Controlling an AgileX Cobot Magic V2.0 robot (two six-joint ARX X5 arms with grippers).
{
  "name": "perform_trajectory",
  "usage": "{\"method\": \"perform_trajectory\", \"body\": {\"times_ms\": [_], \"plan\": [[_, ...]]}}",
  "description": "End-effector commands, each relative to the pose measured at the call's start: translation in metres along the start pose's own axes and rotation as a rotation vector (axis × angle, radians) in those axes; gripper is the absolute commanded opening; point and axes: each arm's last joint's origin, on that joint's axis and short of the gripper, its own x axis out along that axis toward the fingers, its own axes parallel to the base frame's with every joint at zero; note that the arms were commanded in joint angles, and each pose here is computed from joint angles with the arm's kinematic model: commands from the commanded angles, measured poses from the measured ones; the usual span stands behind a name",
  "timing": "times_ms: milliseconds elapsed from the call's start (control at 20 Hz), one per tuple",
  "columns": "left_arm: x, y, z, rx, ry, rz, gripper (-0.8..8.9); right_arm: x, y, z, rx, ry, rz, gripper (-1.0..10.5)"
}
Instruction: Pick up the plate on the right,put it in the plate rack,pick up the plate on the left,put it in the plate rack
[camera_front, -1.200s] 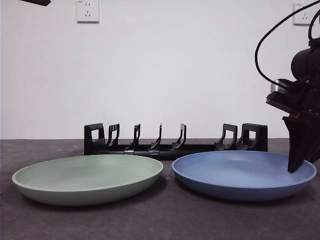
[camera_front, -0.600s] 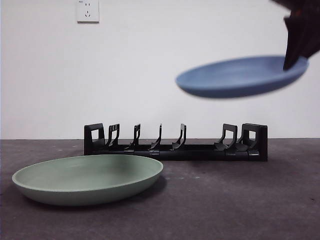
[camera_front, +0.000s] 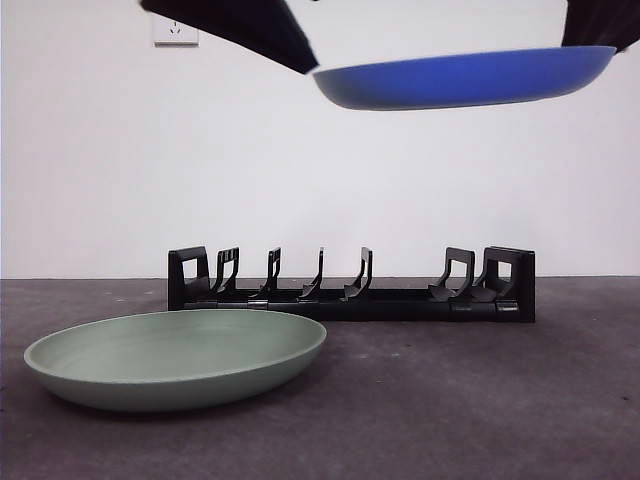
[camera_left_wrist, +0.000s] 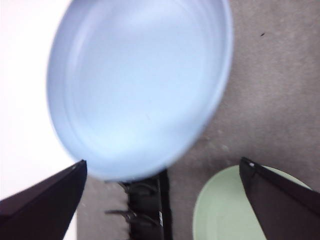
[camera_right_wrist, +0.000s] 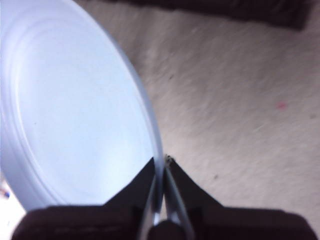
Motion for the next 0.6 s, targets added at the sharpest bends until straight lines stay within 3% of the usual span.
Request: {"method": "perform_trajectory", "body": {"times_ms": [50,150,200,300,400,600], "plan": [[0.0052,-0.0031,0.0061,0.074,-0.014,0.000,6.87,0.0015,0.0064,0.0007,-0.029,-0.001,0.026,-0.1],[0.0088,-0.0051,0.0089,0.078,-0.020,-0.004,6.85,0.0039,0.0110,0.0009,-0.043,0.007,0.032,-0.1],[0.0095,-0.0053,0.0093,0.079,-0.020,-0.005,6.34,0.0044,0.0120,0.0008,-0.046,0.008,0.034,-0.1],[0.0096,-0.0057,0.0094,0.070,-0.024,-0.010,4.53,0.0050,0.0134,0.0007,-0.050,0.012,0.038,-0.1],[0.0096,-0.0063,0.0091,0.056,-0.022,-0.017,3.29,0.0050,0.0135,0.0007,-0.046,0.012,0.042,-0.1],[0.0094,-0.0104,0.0083,0.054,-0.049,-0.081,2.73,0.0049,0.0148,0.0010,-0.043,0.007,0.089,-0.1]]}}
